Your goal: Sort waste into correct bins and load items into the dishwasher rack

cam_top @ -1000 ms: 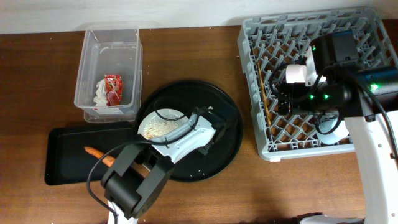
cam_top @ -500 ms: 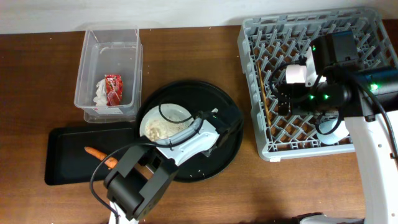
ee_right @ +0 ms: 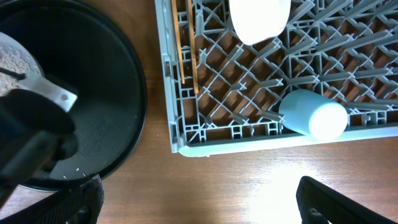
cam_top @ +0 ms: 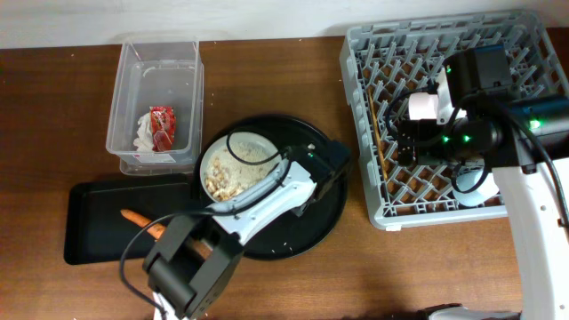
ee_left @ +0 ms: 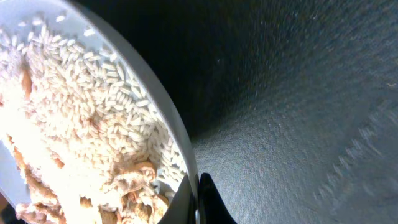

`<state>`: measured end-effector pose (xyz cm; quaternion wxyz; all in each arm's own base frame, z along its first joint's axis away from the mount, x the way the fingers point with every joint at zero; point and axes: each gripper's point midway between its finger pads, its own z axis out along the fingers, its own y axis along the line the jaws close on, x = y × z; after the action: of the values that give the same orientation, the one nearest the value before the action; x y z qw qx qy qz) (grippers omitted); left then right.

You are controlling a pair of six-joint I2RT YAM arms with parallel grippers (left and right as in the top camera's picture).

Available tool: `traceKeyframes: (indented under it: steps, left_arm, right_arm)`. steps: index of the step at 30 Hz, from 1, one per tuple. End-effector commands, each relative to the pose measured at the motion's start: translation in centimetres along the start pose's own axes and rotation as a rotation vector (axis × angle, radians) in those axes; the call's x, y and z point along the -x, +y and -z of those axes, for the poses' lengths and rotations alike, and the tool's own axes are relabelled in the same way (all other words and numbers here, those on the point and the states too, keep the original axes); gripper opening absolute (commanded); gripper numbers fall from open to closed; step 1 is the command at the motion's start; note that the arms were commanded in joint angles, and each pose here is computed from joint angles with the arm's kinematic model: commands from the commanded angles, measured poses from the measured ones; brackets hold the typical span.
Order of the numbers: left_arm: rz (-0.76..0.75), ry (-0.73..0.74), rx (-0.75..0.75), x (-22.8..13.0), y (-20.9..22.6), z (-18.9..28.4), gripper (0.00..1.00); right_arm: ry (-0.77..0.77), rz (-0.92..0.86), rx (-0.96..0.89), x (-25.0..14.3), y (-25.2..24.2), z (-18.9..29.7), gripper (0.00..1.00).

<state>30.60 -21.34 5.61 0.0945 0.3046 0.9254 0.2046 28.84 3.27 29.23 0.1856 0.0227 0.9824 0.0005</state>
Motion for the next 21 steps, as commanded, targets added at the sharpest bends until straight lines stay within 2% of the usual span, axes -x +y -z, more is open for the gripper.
traceKeyframes:
  steps: [1, 6, 10, 15, 18, 21]
  left_arm:
    - [0.064, -0.105, 0.027, 1.5, 2.8, 5.1, 0.00]
    - [0.169, -0.113, 0.065, 0.2, 5.7, 8.7, 0.00]
    - [0.363, -0.088, 0.010, -2.3, 9.2, 10.4, 0.00]
    - [0.592, 0.093, -0.161, -5.9, 14.2, 6.7, 0.00]
    - [0.727, 0.187, -0.203, -8.7, 17.3, 3.8, 0.00]
    - [0.836, 0.219, -0.240, -10.3, 19.1, 2.0, 0.00]
  right_arm:
    - [0.000, -0.008, 0.005, 0.0, 0.1, 0.0, 0.98]
    - [0.001, -0.008, 0.005, 0.0, 0.1, 0.0, 0.98]
    - [0.001, -0.008, 0.005, 0.0, 0.1, 0.0, 0.98]
    - [0.004, -0.008, 0.005, 0.0, 0.1, 0.0, 0.98]
    - [0.008, -0.008, 0.004, -0.2, 0.1, 0.0, 0.98]
    - [0.008, -0.008, 0.004, -0.1, 0.1, 0.0, 0.98]
